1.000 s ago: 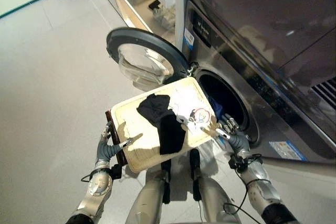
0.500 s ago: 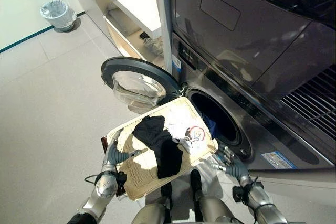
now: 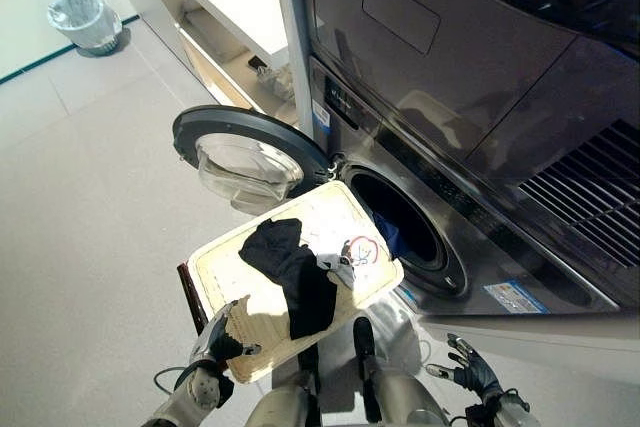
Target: Put the clothes into the washing machine.
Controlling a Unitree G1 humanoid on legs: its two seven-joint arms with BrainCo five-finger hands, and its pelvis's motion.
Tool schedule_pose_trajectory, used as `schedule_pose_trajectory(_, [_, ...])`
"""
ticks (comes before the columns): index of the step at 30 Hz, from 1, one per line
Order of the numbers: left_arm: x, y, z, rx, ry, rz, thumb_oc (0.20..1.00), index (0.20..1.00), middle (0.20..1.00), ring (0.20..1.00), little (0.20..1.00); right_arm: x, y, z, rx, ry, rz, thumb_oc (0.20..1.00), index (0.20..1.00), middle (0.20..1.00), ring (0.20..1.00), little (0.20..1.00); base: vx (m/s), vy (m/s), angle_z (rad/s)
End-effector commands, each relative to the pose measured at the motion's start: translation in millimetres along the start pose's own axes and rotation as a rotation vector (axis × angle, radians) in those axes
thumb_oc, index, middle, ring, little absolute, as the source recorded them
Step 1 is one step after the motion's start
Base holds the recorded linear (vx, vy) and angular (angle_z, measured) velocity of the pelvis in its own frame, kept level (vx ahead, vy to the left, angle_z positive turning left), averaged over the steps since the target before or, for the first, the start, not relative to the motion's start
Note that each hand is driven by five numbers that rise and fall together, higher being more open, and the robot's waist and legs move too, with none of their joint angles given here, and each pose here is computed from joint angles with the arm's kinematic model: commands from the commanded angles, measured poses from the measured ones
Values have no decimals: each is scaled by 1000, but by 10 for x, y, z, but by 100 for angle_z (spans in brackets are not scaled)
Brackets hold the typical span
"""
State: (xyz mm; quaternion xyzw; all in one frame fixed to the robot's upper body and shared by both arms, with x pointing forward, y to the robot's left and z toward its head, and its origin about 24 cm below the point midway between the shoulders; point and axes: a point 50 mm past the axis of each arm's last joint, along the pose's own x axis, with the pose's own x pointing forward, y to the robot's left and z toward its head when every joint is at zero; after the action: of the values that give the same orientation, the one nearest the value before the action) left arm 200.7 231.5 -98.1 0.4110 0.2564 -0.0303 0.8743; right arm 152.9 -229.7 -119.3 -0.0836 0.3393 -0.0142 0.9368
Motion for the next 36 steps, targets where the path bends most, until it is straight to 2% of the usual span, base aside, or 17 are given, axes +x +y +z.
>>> schedule_pose_trajectory(1, [144, 138, 228, 22, -81, 39, 1000, 1000, 1000, 1000, 1000, 65, 4, 201, 29, -83, 7, 1000, 1000, 1000, 1000, 1000, -12, -19, -7])
schedule_pose_trajectory(5, [229, 185, 472, -41, -171, 12, 1000, 1000, 1000, 1000, 1000, 93, 36, 223, 28, -75, 17, 1000, 1000, 1000, 1000, 1000, -1, -3, -1])
schedule_pose_trajectory(12, [310, 225, 772, -19, -259, 63, 1000, 1000, 1000, 1000, 1000, 171, 168, 403, 79, -125, 54, 1000, 1000, 1000, 1000, 1000, -16, -37, -5])
schedule_pose_trajectory(16, [348, 323, 850, -19, -245, 225, 1000, 1000, 1000, 1000, 1000, 200, 272, 496, 101, -151, 89, 1000, 1000, 1000, 1000, 1000, -18, -46, -12])
schedule_pose_trajectory(17, [364, 397, 865, -21, -225, 329, 1000, 1000, 1000, 1000, 1000, 208, 313, 516, 106, -156, 100, 1000, 1000, 1000, 1000, 1000, -6, -31, -2])
schedule_pose_trajectory(18, [364, 397, 865, -21, -225, 329, 1000, 1000, 1000, 1000, 1000, 208, 313, 516, 106, -156, 100, 1000, 1000, 1000, 1000, 1000, -5, -41, -1])
schedule_pose_trajectory(20, [394, 547, 902, -57, -192, 489, 1000, 1000, 1000, 1000, 1000, 221, 387, 557, 120, -165, 114, 1000, 1000, 1000, 1000, 1000, -4, -67, 1])
schedule_pose_trajectory(22, [413, 606, 948, -36, -186, 561, 1000, 1000, 1000, 1000, 1000, 238, 416, 596, 126, -175, 119, 1000, 1000, 1000, 1000, 1000, -12, -60, -1])
schedule_pose_trajectory(30, [489, 794, 1044, 72, -138, 671, 1000, 1000, 1000, 1000, 1000, 277, 425, 760, 151, -221, 122, 1000, 1000, 1000, 1000, 1000, -15, -7, -4])
schedule_pose_trajectory(32, [540, 1039, 1033, 171, -75, 742, 1000, 1000, 1000, 1000, 1000, 277, 391, 846, 196, -269, 131, 1000, 1000, 1000, 1000, 1000, -21, 4, -20])
schedule_pose_trajectory(36, [564, 1214, 931, 211, 38, 763, 1000, 1000, 1000, 1000, 1000, 268, 403, 917, 208, -312, 160, 1000, 1000, 1000, 1000, 1000, -3, -10, -7])
